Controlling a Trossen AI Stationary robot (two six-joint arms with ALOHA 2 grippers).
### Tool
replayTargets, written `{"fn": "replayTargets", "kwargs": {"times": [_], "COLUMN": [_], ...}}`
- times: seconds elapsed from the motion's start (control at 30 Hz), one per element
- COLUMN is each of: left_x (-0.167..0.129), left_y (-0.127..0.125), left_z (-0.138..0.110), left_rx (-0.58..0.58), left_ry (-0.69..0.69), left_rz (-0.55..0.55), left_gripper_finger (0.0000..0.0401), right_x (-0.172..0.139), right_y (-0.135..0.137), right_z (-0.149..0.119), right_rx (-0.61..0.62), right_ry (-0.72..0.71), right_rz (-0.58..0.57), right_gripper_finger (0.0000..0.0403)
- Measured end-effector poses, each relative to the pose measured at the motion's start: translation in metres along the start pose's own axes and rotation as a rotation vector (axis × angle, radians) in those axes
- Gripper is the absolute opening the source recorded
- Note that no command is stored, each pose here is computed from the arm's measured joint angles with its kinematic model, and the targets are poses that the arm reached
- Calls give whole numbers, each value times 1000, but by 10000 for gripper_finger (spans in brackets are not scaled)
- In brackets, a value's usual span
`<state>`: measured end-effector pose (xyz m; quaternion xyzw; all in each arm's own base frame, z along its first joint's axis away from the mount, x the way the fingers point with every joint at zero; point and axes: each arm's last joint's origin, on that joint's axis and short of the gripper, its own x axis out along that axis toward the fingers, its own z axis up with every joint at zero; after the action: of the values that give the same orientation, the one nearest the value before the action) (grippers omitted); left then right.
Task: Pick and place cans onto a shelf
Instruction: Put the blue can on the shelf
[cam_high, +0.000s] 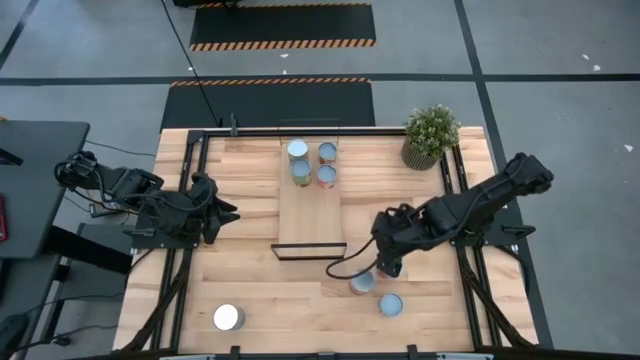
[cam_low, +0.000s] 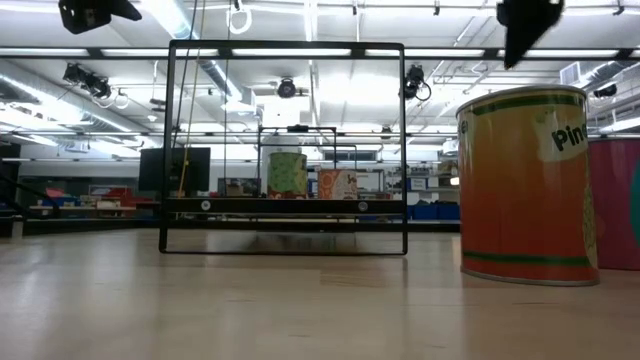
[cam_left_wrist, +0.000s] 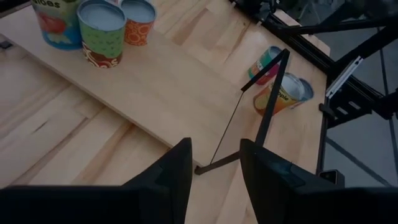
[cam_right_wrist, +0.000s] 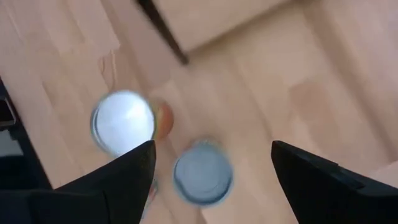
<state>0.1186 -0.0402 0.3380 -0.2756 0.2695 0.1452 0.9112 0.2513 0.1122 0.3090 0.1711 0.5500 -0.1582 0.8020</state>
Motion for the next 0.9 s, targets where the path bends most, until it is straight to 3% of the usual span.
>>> {"fn": "replayTargets", "kwargs": {"times": [0.17,0.43,0.6,0.9], "left_x": [0,0,0,0], "left_y": [0,0,0,0], "left_z": [0,0,0,0], "left_rx": [-10,-9,-10,-9], "left_ry": [0,0,1,0], "left_rz": [0,0,0,-1], "left_gripper_finger": [141,141,141,141], "right_x": [18,38,55,80], "right_y": [11,37,51,63], "right_z": [-10,-17,-32,-41], "right_rx": [-8,-103,-196,-249], "right_ry": [63,70,120,141], "right_rz": [101,143,99,27], "right_gripper_finger": [347,382,392,399]}}
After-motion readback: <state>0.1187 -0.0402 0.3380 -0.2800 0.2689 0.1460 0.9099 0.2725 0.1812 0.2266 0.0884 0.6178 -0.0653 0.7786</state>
